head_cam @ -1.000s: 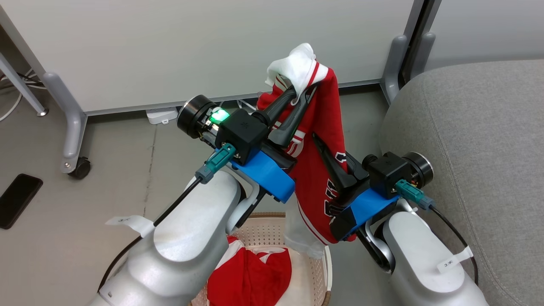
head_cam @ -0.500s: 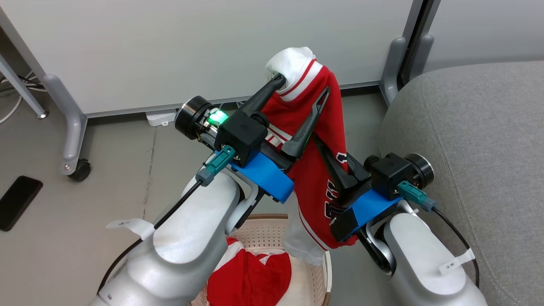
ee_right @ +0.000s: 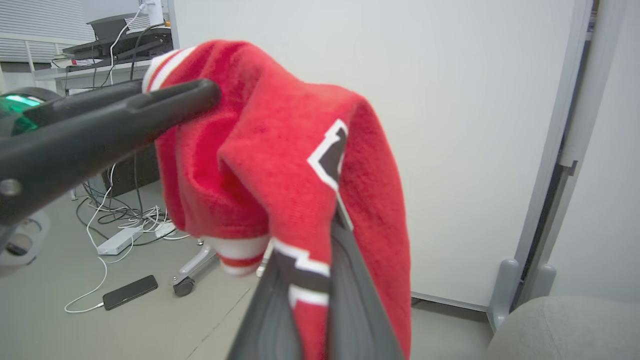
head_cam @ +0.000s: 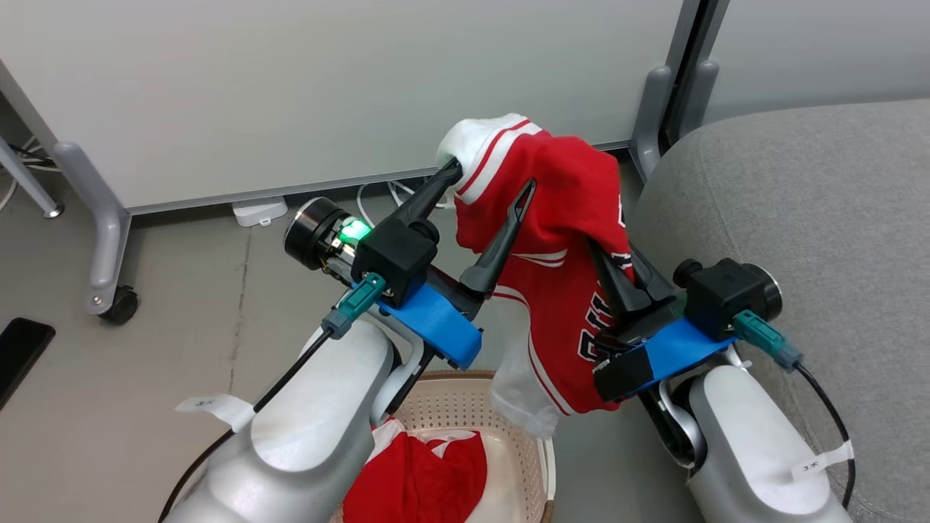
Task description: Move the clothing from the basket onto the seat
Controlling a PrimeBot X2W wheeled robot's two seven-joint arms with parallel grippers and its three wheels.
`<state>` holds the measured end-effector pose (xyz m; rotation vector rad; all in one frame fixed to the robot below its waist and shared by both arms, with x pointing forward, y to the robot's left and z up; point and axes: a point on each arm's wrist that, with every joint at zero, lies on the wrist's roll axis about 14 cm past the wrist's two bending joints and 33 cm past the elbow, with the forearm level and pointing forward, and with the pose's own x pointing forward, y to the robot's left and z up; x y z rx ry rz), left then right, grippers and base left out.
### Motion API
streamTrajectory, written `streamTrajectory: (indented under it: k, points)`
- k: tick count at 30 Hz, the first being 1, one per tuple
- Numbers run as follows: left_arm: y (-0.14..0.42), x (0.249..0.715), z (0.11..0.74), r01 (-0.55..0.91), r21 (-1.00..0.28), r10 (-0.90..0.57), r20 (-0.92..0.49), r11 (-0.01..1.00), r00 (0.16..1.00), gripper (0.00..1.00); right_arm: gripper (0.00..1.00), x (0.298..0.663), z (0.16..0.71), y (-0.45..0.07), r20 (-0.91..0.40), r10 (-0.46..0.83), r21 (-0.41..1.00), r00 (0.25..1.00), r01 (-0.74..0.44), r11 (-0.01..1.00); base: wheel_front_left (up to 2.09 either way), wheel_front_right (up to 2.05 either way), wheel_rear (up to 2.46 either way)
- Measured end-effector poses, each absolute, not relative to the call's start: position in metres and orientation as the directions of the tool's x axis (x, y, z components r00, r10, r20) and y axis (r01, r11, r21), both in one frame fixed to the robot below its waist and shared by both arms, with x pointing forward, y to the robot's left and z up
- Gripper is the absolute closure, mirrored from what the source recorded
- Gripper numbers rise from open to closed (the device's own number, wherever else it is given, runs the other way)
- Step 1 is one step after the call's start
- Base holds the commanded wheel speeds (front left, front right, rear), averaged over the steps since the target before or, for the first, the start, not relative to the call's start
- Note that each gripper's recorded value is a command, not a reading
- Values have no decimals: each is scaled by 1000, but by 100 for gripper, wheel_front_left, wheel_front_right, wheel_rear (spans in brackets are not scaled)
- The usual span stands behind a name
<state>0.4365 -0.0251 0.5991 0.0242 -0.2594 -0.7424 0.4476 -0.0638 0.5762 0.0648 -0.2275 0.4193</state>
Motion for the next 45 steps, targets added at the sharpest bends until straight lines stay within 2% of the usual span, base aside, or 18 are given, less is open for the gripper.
streamTrajectory:
  k: [20, 33, 45]
  points:
    - [-60, 431, 557, 741, 59, -740, 149, 668, 655, 0, 100, 424, 570, -172, 245, 100, 63, 964, -118, 991, 0, 0, 0]
    - [-116, 415, 548, 842, 36, -836, 148, 539, 529, 0, 100, 385, 550, -235, 194, -88, 77, 977, 74, 994, 0, 0, 0]
    - [-155, 402, 543, 898, 22, -890, 150, 439, 431, 0, 100, 355, 537, -268, 154, -201, 80, 968, 190, 978, 0, 0, 0]
